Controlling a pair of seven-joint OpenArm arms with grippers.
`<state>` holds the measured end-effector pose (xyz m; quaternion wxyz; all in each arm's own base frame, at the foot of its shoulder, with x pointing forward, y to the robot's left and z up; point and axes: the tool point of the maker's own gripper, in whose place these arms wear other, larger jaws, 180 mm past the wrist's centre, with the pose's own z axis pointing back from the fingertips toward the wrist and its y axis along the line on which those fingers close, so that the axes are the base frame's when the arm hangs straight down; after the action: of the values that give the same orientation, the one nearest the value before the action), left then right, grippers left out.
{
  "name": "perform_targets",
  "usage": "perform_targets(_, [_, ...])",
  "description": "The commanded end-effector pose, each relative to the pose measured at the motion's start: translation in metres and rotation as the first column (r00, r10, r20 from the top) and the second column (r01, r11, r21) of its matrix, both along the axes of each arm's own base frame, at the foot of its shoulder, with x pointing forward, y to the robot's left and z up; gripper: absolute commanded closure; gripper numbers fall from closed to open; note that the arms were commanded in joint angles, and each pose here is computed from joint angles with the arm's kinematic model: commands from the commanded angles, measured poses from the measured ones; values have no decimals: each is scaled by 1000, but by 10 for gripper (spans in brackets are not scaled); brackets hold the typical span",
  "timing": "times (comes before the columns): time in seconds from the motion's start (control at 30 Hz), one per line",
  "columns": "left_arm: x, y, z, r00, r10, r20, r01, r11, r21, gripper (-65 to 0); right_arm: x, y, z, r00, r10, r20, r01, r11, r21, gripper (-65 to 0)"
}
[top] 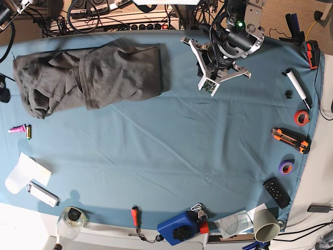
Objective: Fold the T-shirt properly
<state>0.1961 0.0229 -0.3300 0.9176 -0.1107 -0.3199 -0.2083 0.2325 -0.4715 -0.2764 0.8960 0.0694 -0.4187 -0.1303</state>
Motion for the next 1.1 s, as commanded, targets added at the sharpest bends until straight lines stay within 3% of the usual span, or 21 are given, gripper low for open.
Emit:
perform_targets(0.0, [4, -3, 9, 999, 2, 32, -1, 1000, -20, 0, 10, -13, 22, 999, -13, 51, 15, 999, -48, -311])
perform_targets(0.07, [4, -3, 9, 999, 2, 33, -1, 1000, -20, 0, 13, -18, 19, 999, -30, 37, 31, 998, -49, -311])
perform_targets(0.37, [4, -3, 9, 999, 1, 33, 0, 1000, -21, 0, 31, -19, -37, 995, -43, -91, 52, 994, 92, -311])
perform_targets(0.5, [4, -3, 9, 999, 1, 33, 0, 1000, -21, 0, 29, -20, -54, 984, -45, -170, 60, 995, 84, -311])
perform_targets(0.77, [5, -3, 10, 999, -2, 38, 2, 1000, -20, 0, 11, 11, -99, 936, 62, -348, -28, 994, 105, -311])
perform_targets(0.9, [5, -3, 10, 999, -2, 37, 2, 1000, -20, 0, 8, 28, -115, 918, 106, -382, -60, 990, 131, -311])
perform_targets(1.0, [5, -4, 10, 999, -2, 39, 2, 1000, -21, 0, 8, 44, -119, 916, 139, -377, -66, 978, 198, -310])
perform_targets(1.07, [5, -4, 10, 999, -2, 39, 2, 1000, -21, 0, 2, 59, -120, 898, 189, -397, -81, 958, 274, -273])
